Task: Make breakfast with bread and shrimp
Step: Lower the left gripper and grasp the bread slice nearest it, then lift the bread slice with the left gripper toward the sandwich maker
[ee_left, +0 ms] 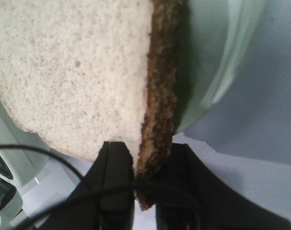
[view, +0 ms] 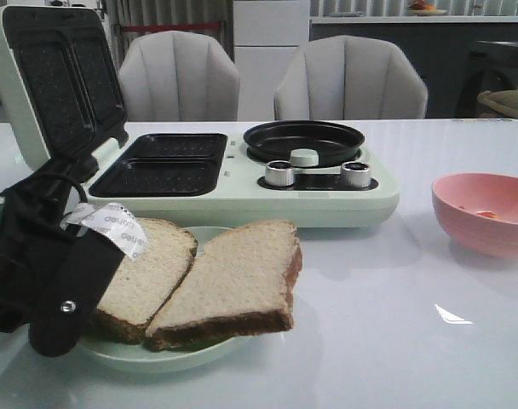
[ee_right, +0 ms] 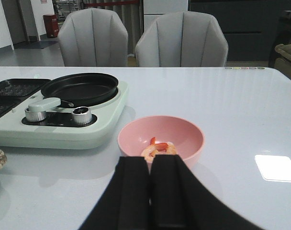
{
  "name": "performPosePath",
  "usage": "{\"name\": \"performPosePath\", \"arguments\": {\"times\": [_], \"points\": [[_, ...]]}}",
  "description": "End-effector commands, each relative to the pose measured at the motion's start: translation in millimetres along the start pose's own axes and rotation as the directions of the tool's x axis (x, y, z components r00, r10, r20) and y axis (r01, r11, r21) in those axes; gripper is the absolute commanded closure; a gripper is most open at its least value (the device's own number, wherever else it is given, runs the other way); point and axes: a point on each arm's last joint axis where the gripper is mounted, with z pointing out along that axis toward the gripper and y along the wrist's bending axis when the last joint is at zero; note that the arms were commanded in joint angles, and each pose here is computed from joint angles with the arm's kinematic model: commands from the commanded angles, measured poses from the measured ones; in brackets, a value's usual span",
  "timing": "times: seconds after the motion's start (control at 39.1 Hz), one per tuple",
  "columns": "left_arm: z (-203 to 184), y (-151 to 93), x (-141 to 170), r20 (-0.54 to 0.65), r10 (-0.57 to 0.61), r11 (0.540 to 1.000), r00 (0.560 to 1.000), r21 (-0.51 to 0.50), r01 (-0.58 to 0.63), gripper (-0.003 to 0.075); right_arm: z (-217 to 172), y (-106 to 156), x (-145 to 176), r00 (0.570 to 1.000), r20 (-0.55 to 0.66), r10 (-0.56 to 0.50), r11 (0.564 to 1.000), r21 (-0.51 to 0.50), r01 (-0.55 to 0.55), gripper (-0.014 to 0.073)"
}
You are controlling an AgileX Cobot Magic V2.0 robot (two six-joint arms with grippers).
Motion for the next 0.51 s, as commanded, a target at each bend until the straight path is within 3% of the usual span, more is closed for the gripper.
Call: {"name": "performPosePath", "arguments": {"times": [0.0,0.26,0.49], "points": [[-3.6,6.9,2.6,-0.019,-0.021,0.999,1.000,-0.032,0.021,0.0603,-3.0,0.4,-14.3,0.992,0.122,-0.013,1.000,0.002,0.013,0.0460],[-12.2,12.2,5.7,-0.024,-0.042,0.997,0.999,-0.069,0.040,0.0603,-3.0,0.4,-14.3,0.992,0.122,-0.013,1.000,0.002,0.013,0.0460],[-29.0,22.1,11.2,0.011,-0.148,0.980,0.989,-0.134,0.148,0.0603,-3.0,0.4,-14.3,0.992,0.122,-0.013,1.000,0.002,0.013,0.0460]]}}
